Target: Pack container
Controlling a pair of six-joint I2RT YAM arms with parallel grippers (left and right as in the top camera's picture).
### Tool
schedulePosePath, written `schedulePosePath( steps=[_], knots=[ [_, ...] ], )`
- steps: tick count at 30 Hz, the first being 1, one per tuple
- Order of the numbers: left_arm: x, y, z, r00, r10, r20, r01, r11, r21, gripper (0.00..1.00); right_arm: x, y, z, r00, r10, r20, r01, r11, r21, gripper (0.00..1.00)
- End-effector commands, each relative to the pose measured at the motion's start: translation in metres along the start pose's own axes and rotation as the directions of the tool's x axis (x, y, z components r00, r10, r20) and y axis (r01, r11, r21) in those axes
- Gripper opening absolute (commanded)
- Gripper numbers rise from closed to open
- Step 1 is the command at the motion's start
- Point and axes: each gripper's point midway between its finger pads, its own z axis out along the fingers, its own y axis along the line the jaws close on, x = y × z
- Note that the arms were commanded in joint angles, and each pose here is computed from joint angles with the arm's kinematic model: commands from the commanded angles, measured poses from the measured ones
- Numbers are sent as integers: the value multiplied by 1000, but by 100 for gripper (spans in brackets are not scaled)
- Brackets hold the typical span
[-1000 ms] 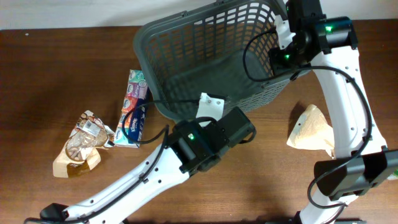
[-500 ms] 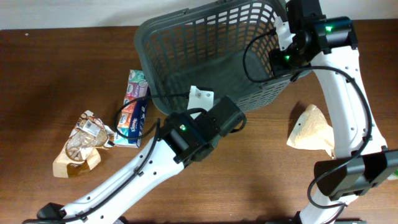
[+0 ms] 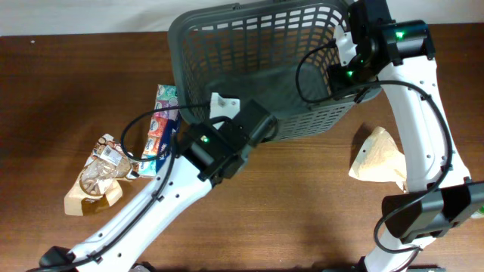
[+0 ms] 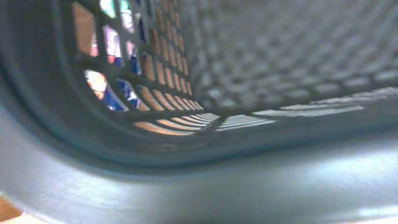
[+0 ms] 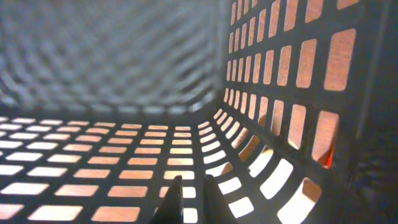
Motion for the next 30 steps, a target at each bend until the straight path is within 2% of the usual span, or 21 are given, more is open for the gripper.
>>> schedulePosePath(
  steps=[1,9,30],
  knots=[
    [-8,14,5,1000,-18,6,18,999,-36,2,4,3,4,999,-4,-32,3,1000,-10,4],
    [-13,30,11,998,-60,-3,60,996,-64,2,10,5,3,999,-1,-54,0,1000,-19,4],
    [-15,31,11,999,-33,3,34,997,-67,2,10,10,3,998,-1,-55,-2,999,-52,4]
  ],
)
